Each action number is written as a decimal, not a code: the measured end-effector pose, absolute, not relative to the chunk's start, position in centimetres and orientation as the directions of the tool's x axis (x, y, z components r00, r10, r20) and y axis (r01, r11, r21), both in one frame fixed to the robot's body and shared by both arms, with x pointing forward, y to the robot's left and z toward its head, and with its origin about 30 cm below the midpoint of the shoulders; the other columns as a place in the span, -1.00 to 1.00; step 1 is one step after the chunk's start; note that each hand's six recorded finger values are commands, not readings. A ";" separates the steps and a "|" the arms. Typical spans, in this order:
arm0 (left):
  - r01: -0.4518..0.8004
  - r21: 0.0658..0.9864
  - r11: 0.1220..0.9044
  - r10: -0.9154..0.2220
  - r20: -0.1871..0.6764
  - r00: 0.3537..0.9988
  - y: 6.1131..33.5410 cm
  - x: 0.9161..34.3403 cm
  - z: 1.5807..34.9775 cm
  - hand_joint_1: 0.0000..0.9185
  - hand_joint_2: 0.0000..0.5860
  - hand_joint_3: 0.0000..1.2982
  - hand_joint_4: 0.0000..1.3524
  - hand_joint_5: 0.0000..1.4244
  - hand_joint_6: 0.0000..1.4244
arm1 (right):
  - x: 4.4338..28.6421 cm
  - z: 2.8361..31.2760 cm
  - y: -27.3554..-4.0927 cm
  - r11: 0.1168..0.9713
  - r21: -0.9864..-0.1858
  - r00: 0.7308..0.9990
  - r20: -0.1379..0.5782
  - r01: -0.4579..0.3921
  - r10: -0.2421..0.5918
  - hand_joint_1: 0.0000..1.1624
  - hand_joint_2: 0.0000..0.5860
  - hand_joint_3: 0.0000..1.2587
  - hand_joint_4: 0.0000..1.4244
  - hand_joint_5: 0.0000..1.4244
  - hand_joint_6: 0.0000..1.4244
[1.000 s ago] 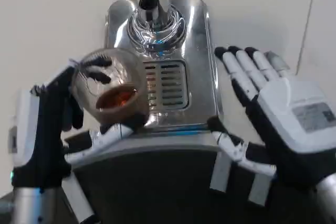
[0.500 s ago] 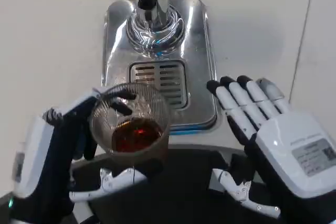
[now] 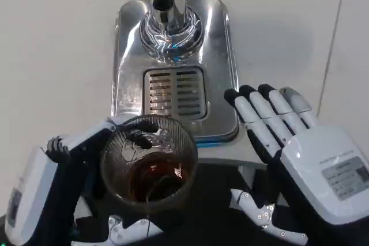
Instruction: Grasp the cup under the faucet to collect the drink, then remove the cup.
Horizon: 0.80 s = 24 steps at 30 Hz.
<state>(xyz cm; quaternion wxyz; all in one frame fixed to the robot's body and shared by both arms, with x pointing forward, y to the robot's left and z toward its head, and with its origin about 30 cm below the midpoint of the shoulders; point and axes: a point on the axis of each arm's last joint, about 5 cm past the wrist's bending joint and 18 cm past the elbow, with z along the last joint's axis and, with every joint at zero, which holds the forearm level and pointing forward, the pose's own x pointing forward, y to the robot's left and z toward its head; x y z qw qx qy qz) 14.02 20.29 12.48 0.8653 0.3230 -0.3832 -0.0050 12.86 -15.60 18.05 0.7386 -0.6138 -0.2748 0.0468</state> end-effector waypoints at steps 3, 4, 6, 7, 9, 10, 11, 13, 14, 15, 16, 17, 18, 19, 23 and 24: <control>-0.239 0.557 0.795 -0.254 0.664 0.703 20.3 13.9 12.5 0.66 -0.80 0.63 0.74 0.84 1.00 | 12.8 18.0 -15.6 0.249 -0.932 0.849 0.346 0.263 0.400 -0.62 0.85 -1.00 -1.00 -1.00 -1.00; -0.239 0.557 0.796 -0.253 0.664 0.704 20.3 13.9 12.5 0.65 -0.80 0.64 0.74 0.85 1.00 | 12.8 17.9 -15.6 0.249 -0.932 0.849 0.345 0.262 0.399 -0.62 0.86 -1.00 -1.00 -1.00 -1.00; -0.240 0.557 0.795 -0.251 0.662 0.706 20.4 13.8 12.5 0.65 -0.80 0.64 0.74 0.86 1.00 | 12.7 17.9 -15.6 0.250 -0.934 0.852 0.341 0.257 0.397 -0.62 0.87 -1.00 -1.00 -1.00 -1.00; -0.240 0.556 0.795 -0.251 0.663 0.706 20.4 13.8 12.5 0.65 -0.80 0.64 0.74 0.86 1.00 | 12.5 17.7 -15.6 0.248 -0.936 0.856 0.332 0.248 0.397 -0.62 0.87 -1.00 -1.00 -1.00 -1.00; -0.239 0.557 0.796 -0.254 0.664 0.703 20.4 13.8 12.5 0.65 -0.80 0.64 0.74 0.86 1.00 | 12.2 17.5 -15.7 0.248 -0.940 0.860 0.319 0.234 0.397 -0.62 0.88 -1.00 -1.00 -1.00 -1.00; -0.239 0.556 0.796 -0.254 0.665 0.702 20.4 13.8 12.5 0.65 -0.80 0.65 0.74 0.86 0.99 | 12.0 17.3 -15.7 0.246 -0.944 0.864 0.306 0.220 0.401 -0.62 0.88 -1.00 -1.00 -1.00 -1.00; -0.240 0.556 0.796 -0.254 0.665 0.702 20.5 13.8 12.5 0.66 -0.80 0.65 0.74 0.86 0.99 | 11.8 17.2 -15.7 0.246 -0.946 0.865 0.297 0.210 0.403 -0.62 0.88 -1.00 -1.00 -1.00 -1.00; -0.241 0.556 0.795 -0.253 0.666 0.702 20.5 13.8 12.5 0.66 -0.80 0.65 0.74 0.86 0.99 | 11.4 17.0 -15.7 0.246 -0.949 0.869 0.284 0.195 0.406 -0.62 0.88 -1.00 -1.00 -1.00 -1.00; -0.240 0.556 0.795 -0.253 0.665 0.702 20.5 13.8 12.5 0.66 -0.80 0.65 0.74 0.86 0.99 | 11.1 16.9 -15.7 0.249 -0.949 0.868 0.285 0.194 0.406 -0.62 0.88 -1.00 -1.00 -1.00 -1.00; -0.240 0.556 0.796 -0.253 0.665 0.703 20.5 13.8 12.5 0.67 -0.80 0.65 0.74 0.86 0.99 | 11.0 16.9 -15.7 0.252 -0.947 0.866 0.290 0.199 0.407 -0.62 0.88 -1.00 -1.00 -1.00 -1.00; -0.240 0.555 0.796 -0.252 0.665 0.703 20.5 13.8 12.5 0.67 -0.80 0.65 0.74 0.86 0.99 | 10.9 17.0 -15.7 0.254 -0.946 0.864 0.295 0.203 0.408 -0.62 0.88 -1.00 -1.00 -1.00 -1.00; -0.241 0.554 0.797 -0.250 0.666 0.703 20.5 13.8 12.5 0.67 -0.79 0.65 0.74 0.86 1.00 | 10.8 17.0 -15.7 0.256 -0.945 0.862 0.299 0.206 0.409 -0.62 0.88 -1.00 -1.00 -1.00 -1.00; -0.242 0.551 0.799 -0.247 0.667 0.703 20.5 13.8 12.5 0.67 -0.79 0.65 0.74 0.86 1.00 | 10.7 17.0 -15.7 0.258 -0.944 0.860 0.301 0.207 0.412 -0.62 0.88 -1.00 -1.00 -1.00 -1.00; -0.244 0.547 0.801 -0.243 0.669 0.703 20.4 13.8 12.5 0.67 -0.79 0.65 0.74 0.86 1.00 | 10.7 16.9 -15.7 0.259 -0.944 0.860 0.299 0.204 0.413 -0.62 0.88 -1.00 -1.00 -1.00 -1.00; -0.248 0.538 0.806 -0.233 0.673 0.702 20.4 13.8 12.5 0.67 -0.79 0.65 0.74 0.86 1.00 | 10.5 16.7 -15.7 0.262 -0.945 0.866 0.292 0.196 0.406 -0.61 0.88 -1.00 -1.00 -1.00 -1.00; -0.248 0.538 0.806 -0.233 0.673 0.702 20.4 13.8 12.5 0.67 -0.79 0.65 0.74 0.86 1.00 | 10.5 16.7 -15.7 0.263 -0.945 0.866 0.293 0.196 0.404 -0.61 0.88 -1.00 -1.00 -1.00 -1.00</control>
